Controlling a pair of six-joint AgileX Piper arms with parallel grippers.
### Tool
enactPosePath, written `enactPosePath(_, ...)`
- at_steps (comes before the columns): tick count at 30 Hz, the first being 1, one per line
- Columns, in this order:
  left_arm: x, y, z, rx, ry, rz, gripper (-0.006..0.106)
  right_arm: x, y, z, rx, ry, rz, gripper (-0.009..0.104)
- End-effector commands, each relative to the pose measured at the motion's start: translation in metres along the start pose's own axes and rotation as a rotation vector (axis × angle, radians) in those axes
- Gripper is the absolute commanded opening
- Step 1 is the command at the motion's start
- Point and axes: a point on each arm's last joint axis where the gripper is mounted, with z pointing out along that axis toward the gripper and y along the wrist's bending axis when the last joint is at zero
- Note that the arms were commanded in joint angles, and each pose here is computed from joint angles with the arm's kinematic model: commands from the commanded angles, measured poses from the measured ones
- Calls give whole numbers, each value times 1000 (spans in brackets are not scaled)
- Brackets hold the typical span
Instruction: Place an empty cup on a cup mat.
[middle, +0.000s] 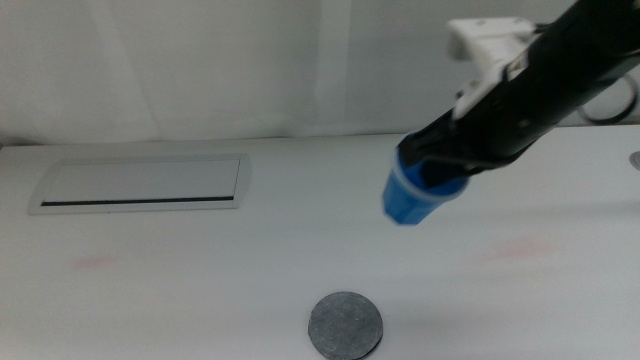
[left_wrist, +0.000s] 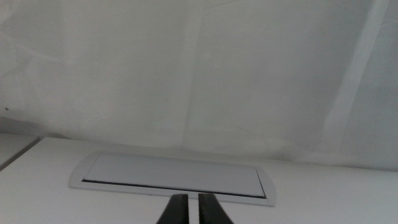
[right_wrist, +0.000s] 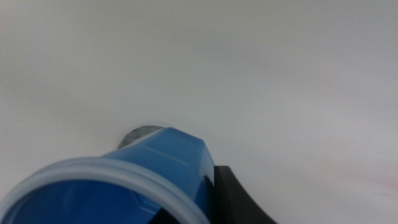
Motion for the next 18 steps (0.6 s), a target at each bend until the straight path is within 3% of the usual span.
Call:
enactPosePath(1,10,1,-1,5,-12,-5,-3,-1,18,16,-22,19,-25,-3)
enactPosePath(9,10,1,-1,5,-12,-5,-3,6,53,79,-45,148,-97,-3)
enactPosePath(18,10,1,-1,5,-12,-5,-3,18,53,130,-35,244,-90,-3)
